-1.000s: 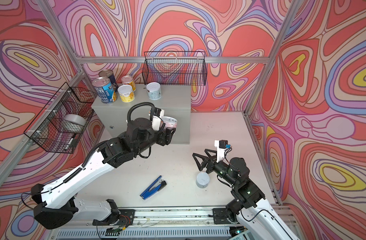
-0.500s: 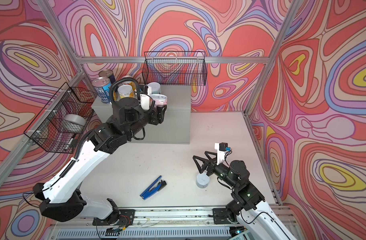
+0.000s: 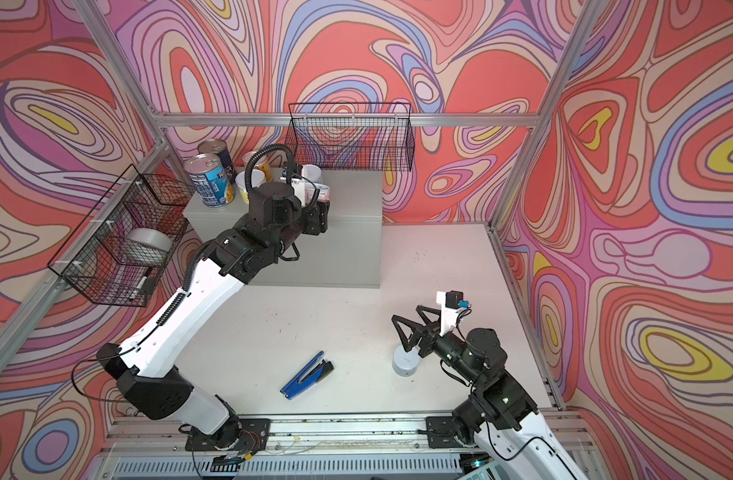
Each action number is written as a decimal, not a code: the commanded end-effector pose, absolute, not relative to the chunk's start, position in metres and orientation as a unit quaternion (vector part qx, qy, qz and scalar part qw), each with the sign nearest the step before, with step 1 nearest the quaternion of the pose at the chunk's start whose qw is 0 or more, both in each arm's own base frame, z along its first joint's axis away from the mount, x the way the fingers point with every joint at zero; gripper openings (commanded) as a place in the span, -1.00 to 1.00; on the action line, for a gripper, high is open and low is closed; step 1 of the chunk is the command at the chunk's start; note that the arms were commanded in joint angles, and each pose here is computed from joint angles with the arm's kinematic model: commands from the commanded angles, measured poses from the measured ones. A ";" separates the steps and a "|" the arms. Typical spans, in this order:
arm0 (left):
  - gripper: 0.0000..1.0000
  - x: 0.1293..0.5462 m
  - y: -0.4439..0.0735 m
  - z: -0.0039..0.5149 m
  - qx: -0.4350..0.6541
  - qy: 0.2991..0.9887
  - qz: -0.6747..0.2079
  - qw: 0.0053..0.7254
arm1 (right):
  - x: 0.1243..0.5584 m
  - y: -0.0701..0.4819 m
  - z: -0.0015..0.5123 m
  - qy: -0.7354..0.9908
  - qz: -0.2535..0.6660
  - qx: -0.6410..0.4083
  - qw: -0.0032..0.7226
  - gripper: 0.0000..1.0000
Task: Place and organize the canned foods onto the counter
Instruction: 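Carry the pink can with the left gripper up onto the cabinet top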
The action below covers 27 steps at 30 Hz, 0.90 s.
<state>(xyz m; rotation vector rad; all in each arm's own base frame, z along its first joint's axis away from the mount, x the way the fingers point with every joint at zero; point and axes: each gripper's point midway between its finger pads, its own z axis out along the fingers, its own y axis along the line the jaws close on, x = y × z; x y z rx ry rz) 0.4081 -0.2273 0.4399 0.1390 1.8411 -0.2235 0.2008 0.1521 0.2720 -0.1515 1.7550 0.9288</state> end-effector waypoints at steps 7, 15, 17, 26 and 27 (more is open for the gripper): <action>-0.24 0.442 -0.232 0.463 0.014 0.756 -0.120 0.643 | 0.202 0.143 0.257 0.759 0.356 -0.059 0.542 0.97; -0.25 0.464 -0.245 0.453 -0.002 0.754 -0.129 0.644 | 0.201 0.137 0.253 0.766 0.341 -0.054 0.543 0.97; -0.25 0.470 -0.245 0.447 -0.001 0.759 -0.114 0.640 | 0.201 0.136 0.252 0.767 0.339 -0.052 0.542 0.97; -0.24 0.485 -0.219 0.436 -0.030 0.761 -0.063 0.645 | 0.200 0.131 0.248 0.772 0.330 -0.044 0.541 0.97; -0.24 0.485 -0.215 0.436 -0.033 0.760 -0.056 0.647 | 0.200 0.132 0.247 0.773 0.329 -0.045 0.540 0.97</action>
